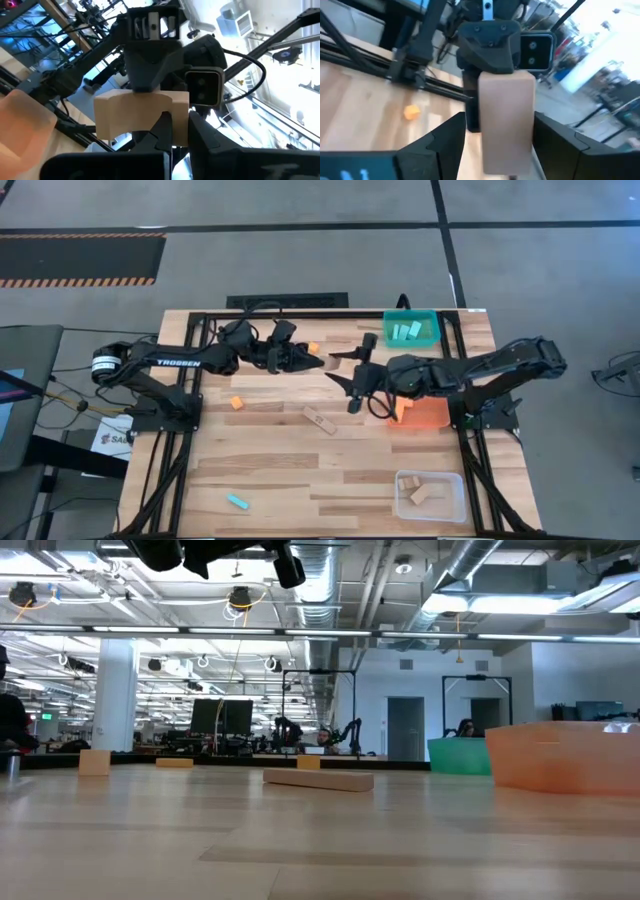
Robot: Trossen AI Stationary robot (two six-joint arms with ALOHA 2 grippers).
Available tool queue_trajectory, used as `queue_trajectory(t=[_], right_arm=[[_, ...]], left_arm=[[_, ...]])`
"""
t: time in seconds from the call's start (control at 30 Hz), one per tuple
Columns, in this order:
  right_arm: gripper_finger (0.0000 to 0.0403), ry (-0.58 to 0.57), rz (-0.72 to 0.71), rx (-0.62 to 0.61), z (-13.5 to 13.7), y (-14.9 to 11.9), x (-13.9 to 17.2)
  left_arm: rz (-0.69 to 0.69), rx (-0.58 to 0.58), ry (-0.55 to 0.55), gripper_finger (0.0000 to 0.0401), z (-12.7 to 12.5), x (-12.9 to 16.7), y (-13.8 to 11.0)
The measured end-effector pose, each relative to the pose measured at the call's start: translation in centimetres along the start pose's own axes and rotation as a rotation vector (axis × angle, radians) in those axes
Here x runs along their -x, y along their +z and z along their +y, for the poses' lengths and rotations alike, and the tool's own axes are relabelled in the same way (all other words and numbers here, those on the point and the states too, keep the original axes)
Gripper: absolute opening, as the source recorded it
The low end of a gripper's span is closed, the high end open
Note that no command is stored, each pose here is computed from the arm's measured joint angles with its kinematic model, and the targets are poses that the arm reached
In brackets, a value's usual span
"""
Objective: Sort & place blocks by color
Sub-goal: Put the brown block into the transparent bin
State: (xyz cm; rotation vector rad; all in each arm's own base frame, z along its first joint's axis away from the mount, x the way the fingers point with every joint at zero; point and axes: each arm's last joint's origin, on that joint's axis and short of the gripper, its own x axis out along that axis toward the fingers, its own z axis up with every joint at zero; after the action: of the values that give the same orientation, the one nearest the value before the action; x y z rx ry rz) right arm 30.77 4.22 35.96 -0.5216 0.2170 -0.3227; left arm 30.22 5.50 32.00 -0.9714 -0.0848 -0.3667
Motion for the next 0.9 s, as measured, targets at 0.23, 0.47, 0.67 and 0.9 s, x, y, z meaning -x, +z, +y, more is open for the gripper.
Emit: queue_trajectory(t=[0.23, 0.47, 0.67, 0.9], right_arm=[[0.0205, -0.076, -0.002, 0.046, 0.6, -0.1, -1.1], [0.0127, -0.061, 0.007, -0.084, 0.4, -0.1, -0.5], [0.0127, 0.104, 0.055, -0.355, -0.3, 0.3, 2.9], [0.0127, 0.534, 0.331, -0.701, 1.7, -0.5, 7.8]], left_arm=[[-0.023, 0.006, 0.015, 0.0003, 0.1, 0.0, 0.0], [-0.024, -0.001, 0.037, 0.0036, 0.2, -0.1, 0.0], [0.106, -0.120, 0.063, 0.0140, 1.5, 0.7, 0.3], [0.276, -0.209, 0.237, 0.0170, 4.3, 2.3, 0.0]])
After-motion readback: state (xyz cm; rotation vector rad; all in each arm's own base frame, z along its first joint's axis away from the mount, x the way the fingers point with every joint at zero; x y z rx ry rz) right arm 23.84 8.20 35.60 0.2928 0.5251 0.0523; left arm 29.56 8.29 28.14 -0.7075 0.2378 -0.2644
